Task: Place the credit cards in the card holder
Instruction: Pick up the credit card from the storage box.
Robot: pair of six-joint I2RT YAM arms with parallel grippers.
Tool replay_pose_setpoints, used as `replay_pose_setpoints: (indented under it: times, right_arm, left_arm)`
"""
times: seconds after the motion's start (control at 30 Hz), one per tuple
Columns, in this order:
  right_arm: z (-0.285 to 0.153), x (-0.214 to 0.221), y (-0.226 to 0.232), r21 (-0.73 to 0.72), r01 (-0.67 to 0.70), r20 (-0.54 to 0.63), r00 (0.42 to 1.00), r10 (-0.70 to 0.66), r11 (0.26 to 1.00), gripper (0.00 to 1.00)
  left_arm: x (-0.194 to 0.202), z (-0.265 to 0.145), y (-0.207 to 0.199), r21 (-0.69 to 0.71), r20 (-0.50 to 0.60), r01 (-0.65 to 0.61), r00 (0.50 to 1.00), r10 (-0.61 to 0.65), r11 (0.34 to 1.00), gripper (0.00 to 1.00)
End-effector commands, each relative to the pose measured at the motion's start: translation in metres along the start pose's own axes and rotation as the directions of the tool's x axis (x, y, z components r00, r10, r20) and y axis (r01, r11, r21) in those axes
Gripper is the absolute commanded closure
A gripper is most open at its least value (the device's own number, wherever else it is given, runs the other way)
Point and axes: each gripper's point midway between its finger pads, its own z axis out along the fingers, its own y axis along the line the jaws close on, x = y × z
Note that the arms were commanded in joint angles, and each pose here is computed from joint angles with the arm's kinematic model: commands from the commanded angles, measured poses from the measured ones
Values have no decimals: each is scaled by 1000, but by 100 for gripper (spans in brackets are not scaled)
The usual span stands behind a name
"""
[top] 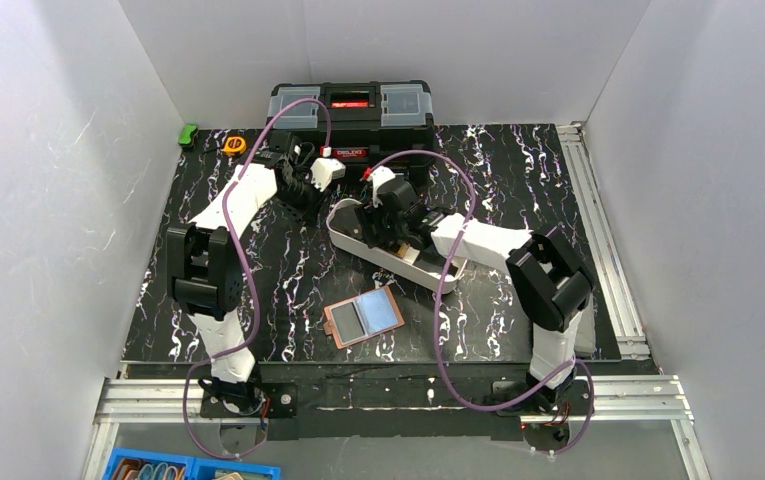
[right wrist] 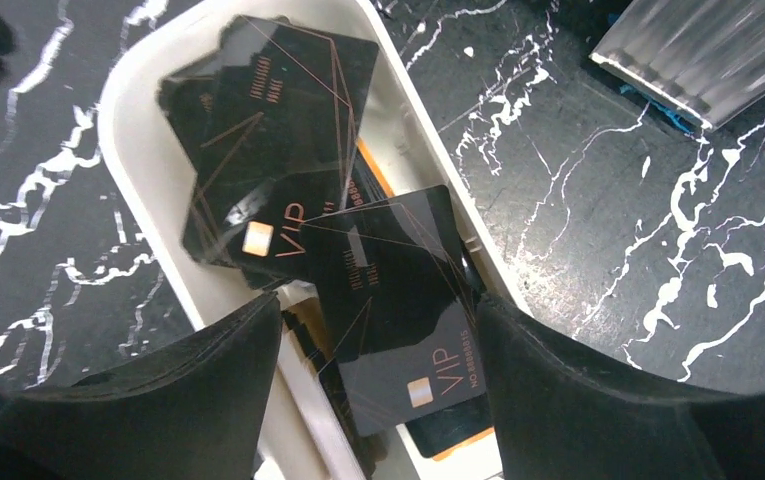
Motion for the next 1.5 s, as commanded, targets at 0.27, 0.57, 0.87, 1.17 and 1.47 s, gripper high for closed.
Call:
replay_pose_setpoints:
  times: [0.27,0.57,0.87,1.17,1.47]
  right_arm:
    - [6,7,-13,126,90,-26,996,-88,988,36]
    - [-6,-14,-12,166,79,68,993,-92,983,59]
    - [-23,-37,-19,227,105,148,979,-140,968,72]
    - [-17,-39,-16,217,116,138,979,-148,969,93]
    - [-45,-62,-18,211,83,204,971,-127,974,99]
  left_arm:
    - [-14,-33,-2,-33,70,-23,997,26,999,89]
    - [-10,-32,-6,-18,63,-15,998,16,1000,89]
    - [-11,-32,-9,-3,69,-4,998,4,1000,89]
    - [-10,-32,-9,-4,66,-5,998,5,1000,89]
    - [-29,-48,-20,41,134,-38,990,32,998,85]
